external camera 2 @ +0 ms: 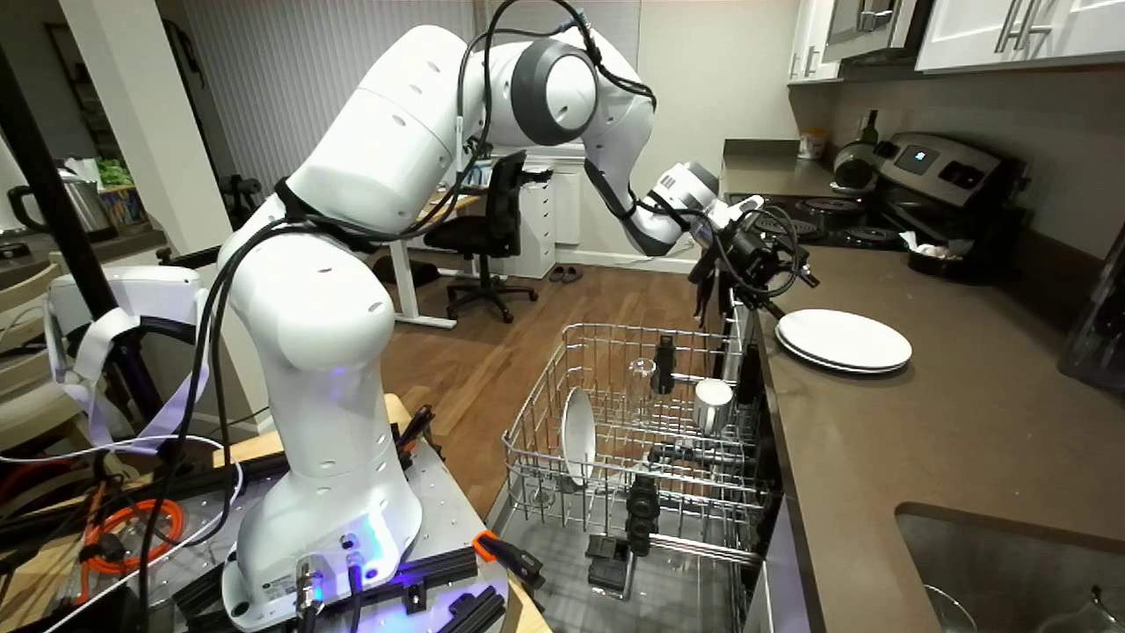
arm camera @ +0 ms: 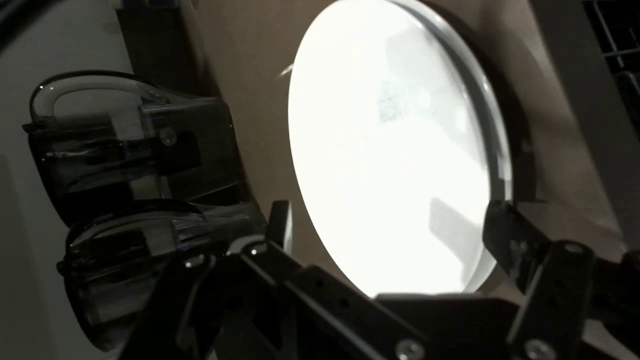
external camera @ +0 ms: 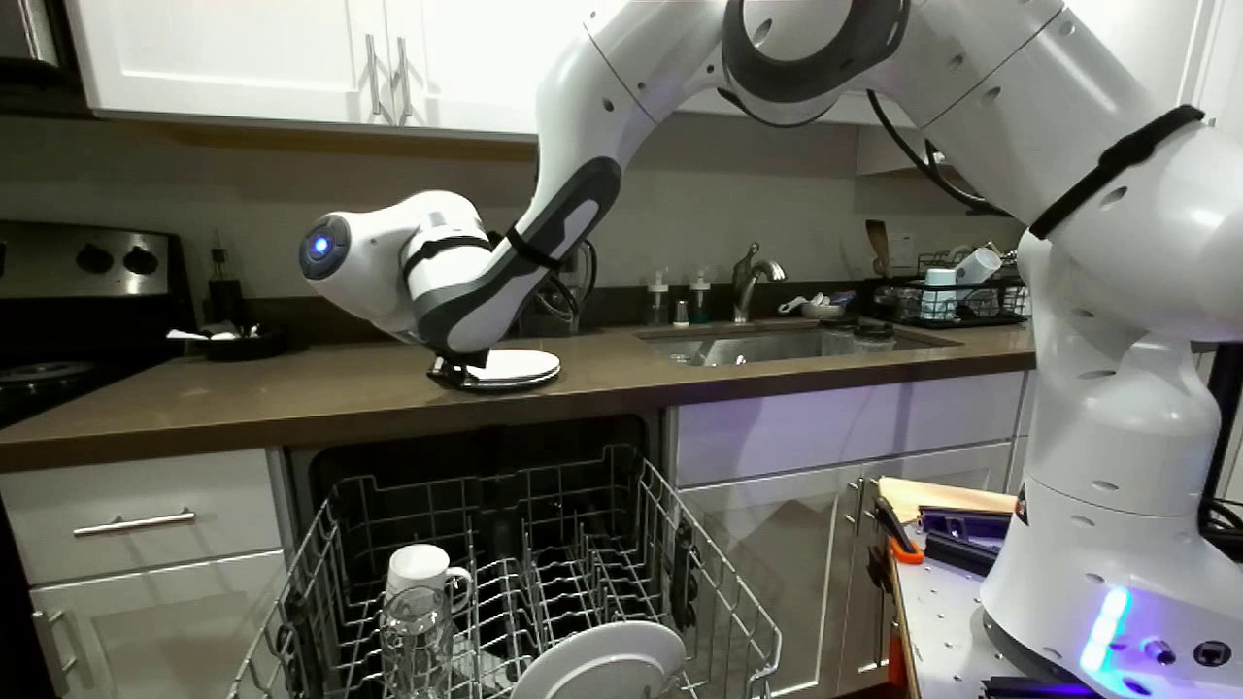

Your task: Pick up the plate and put it in the dishwasher

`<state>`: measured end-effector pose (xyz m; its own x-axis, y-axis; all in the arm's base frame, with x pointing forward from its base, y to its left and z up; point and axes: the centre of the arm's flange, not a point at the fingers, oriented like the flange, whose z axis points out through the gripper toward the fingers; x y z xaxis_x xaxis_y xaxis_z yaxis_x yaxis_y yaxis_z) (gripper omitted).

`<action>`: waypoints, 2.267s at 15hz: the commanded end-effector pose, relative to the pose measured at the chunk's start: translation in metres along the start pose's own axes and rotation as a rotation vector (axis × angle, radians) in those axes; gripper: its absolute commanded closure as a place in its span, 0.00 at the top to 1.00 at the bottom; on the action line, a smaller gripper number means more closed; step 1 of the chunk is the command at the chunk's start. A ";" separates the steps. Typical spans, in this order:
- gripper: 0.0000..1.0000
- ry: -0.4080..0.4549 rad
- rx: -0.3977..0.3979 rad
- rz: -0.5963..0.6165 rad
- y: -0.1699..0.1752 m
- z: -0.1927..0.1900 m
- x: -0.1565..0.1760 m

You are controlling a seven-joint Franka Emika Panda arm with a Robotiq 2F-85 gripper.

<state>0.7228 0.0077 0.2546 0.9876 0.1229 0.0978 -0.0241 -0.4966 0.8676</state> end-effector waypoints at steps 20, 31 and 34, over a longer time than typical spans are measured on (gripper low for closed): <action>0.47 -0.105 0.245 -0.067 0.010 0.012 0.011; 0.52 -0.085 0.255 -0.063 0.015 0.006 0.013; 0.32 -0.080 0.253 -0.060 0.017 0.004 0.014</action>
<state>0.7320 0.0005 0.2603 0.9972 0.0743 0.0096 0.0434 -0.6776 0.7342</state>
